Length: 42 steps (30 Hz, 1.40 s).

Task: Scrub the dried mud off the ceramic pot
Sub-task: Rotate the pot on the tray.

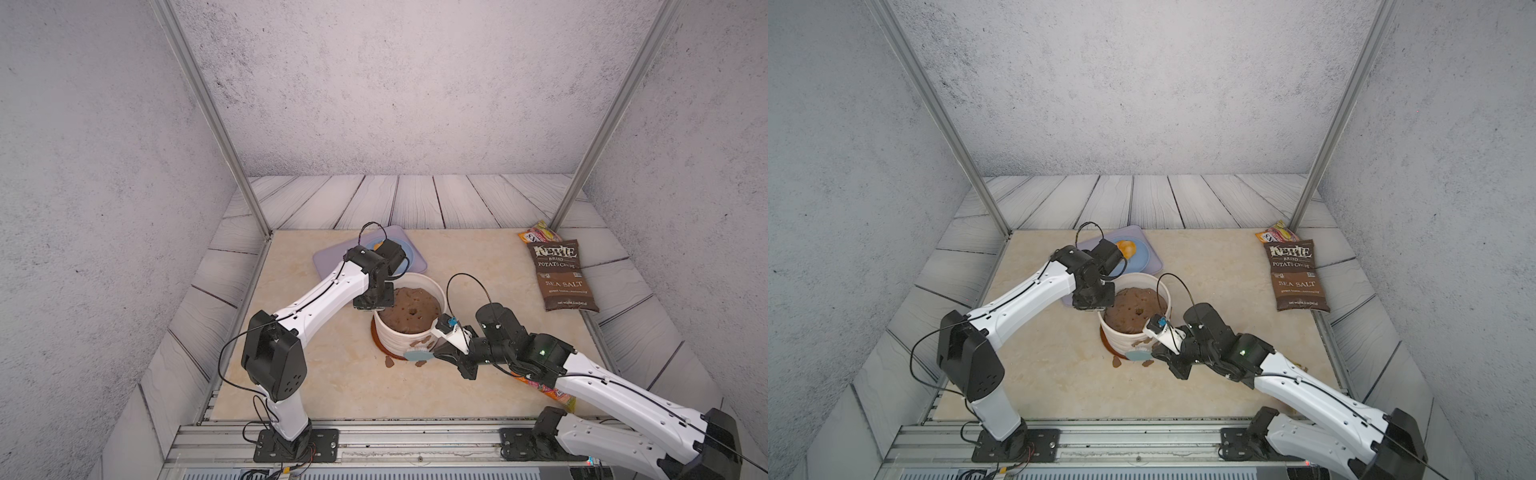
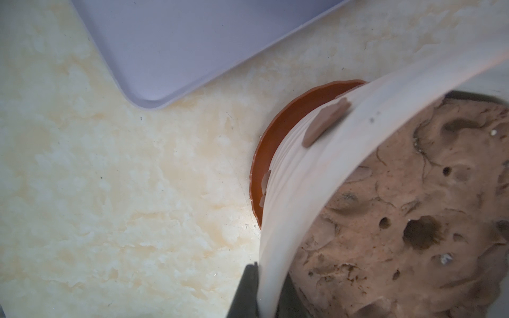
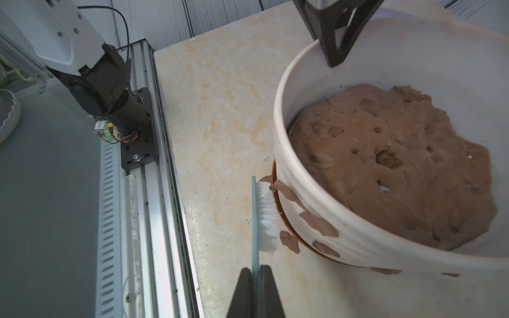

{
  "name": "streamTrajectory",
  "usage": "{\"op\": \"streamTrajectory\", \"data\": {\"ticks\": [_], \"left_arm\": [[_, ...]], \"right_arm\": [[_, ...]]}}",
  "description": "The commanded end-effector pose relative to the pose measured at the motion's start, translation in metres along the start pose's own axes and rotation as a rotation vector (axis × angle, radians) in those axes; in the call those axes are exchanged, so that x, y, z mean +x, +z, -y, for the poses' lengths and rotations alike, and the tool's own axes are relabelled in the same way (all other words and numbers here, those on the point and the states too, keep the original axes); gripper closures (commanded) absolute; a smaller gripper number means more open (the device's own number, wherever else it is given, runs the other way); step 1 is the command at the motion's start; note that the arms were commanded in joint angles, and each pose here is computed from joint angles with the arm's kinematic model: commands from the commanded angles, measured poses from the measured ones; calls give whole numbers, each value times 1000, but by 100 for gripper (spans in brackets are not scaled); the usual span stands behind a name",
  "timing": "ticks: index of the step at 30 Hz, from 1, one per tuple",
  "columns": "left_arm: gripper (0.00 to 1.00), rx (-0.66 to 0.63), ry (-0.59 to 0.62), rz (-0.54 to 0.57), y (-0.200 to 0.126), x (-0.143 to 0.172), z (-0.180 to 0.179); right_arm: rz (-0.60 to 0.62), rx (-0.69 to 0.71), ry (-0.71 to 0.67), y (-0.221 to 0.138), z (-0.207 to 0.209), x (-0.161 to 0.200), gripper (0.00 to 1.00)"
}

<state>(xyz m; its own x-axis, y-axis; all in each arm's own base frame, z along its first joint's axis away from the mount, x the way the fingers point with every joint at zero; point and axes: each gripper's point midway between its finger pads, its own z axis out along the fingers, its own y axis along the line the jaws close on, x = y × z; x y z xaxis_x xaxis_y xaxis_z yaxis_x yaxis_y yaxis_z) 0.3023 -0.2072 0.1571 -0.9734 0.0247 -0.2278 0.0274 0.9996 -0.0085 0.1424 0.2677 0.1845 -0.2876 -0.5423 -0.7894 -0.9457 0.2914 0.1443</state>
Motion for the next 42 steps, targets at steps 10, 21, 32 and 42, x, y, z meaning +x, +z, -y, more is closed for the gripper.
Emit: {"op": "streamTrajectory", "data": {"ticks": [10, 21, 32, 42], "left_arm": [[97, -80, 125, -18, 26, -3, -6], [96, -82, 357, 48, 19, -18, -12], [96, -20, 548, 100, 14, -38, 0], [74, 79, 501, 141, -10, -37, 11]], "right_arm": [[103, -108, -15, -12, -32, -26, 100], [82, -95, -73, -17, -29, -47, 100], [70, -89, -84, -19, -25, -63, 100], [60, -31, -90, -29, -18, -61, 100]]}}
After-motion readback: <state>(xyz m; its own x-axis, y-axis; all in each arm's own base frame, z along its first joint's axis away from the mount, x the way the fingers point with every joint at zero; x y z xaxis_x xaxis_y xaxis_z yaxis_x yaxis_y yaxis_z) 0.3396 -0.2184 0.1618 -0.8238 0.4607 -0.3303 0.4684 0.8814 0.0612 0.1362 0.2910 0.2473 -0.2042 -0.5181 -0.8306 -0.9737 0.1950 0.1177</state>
